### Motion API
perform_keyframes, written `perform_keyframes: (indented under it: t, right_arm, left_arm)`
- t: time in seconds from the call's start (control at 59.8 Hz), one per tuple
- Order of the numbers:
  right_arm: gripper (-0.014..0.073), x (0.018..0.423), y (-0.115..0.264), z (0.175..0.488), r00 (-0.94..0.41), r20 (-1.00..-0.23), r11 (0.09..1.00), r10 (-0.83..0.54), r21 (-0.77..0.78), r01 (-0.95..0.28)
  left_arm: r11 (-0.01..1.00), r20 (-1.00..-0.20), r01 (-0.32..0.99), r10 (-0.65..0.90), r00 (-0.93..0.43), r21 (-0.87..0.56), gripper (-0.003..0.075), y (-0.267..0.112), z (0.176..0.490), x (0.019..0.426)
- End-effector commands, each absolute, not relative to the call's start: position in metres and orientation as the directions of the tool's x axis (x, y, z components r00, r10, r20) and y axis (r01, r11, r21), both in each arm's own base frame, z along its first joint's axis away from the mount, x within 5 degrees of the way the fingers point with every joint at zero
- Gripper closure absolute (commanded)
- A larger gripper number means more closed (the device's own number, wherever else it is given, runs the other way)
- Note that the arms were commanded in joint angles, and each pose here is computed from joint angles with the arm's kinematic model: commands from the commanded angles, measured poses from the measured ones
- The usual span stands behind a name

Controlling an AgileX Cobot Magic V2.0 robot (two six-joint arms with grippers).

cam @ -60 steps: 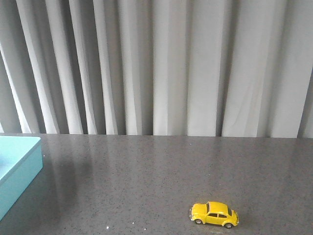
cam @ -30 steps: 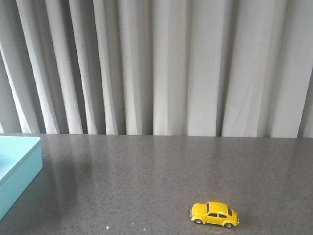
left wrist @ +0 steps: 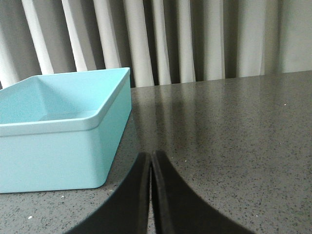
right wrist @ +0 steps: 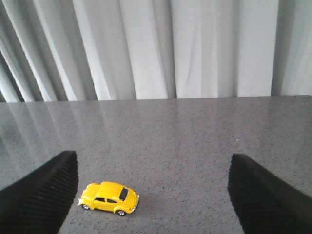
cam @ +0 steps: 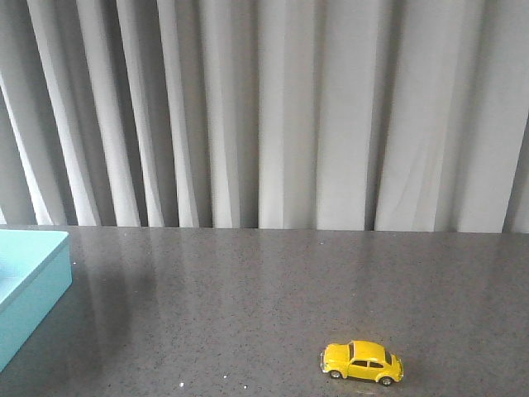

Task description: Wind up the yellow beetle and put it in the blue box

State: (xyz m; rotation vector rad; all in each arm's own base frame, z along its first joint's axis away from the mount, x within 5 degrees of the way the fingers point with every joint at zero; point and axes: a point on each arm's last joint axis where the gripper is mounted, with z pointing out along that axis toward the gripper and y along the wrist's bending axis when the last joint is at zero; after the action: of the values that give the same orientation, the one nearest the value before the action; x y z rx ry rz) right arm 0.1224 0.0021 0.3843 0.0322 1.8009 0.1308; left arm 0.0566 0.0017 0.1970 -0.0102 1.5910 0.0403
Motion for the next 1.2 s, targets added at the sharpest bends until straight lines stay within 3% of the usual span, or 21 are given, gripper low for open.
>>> perform_keyframes:
  t: [0.0, 0.234, 0.385, 0.485, 0.753, 1.02, 1.188]
  right_arm:
    - [0.0011, 0.142, 0.002, 0.415, -0.241, -0.966, 0.991, 0.091, 0.112, -0.076]
    - [0.0034, 0.207, 0.014, 0.454, -0.472, -0.868, 0.928, 0.156, 0.293, -0.231]
    - [0.0034, 0.254, 0.024, 0.459, -0.568, -0.808, 0.888, 0.156, 0.367, -0.277]
    - [0.0034, 0.28, 0.052, 0.452, -0.634, -0.765, 0.885, 0.113, 0.368, -0.286]
    - [0.0034, 0.337, 0.103, 0.382, -0.796, -0.597, 0.982, 0.098, 0.189, -0.021]
    - [0.0034, 0.372, 0.129, 0.314, -0.874, -0.476, 0.993, 0.101, 0.106, 0.057]
    - [0.0034, 0.383, 0.126, 0.297, -0.876, -0.469, 0.994, 0.111, 0.055, 0.097]
  left_arm:
    - [1.0, -0.997, -0.03, 0.011, 0.073, 0.009, 0.0726, 0.002, 0.209, 0.055]
    - [1.0, -0.997, -0.03, 0.011, 0.073, 0.009, 0.0726, 0.002, 0.209, 0.055]
    - [1.0, -0.997, -0.03, 0.011, 0.073, 0.009, 0.0726, 0.002, 0.209, 0.055]
    - [1.0, -0.997, -0.03, 0.011, 0.073, 0.009, 0.0726, 0.002, 0.209, 0.055]
    - [1.0, -0.997, -0.03, 0.011, 0.073, 0.009, 0.0726, 0.002, 0.209, 0.055]
    - [1.0, -0.997, -0.03, 0.011, 0.073, 0.009, 0.0726, 0.002, 0.209, 0.055]
    - [1.0, -0.997, -0.03, 0.011, 0.073, 0.009, 0.0726, 0.002, 0.209, 0.055]
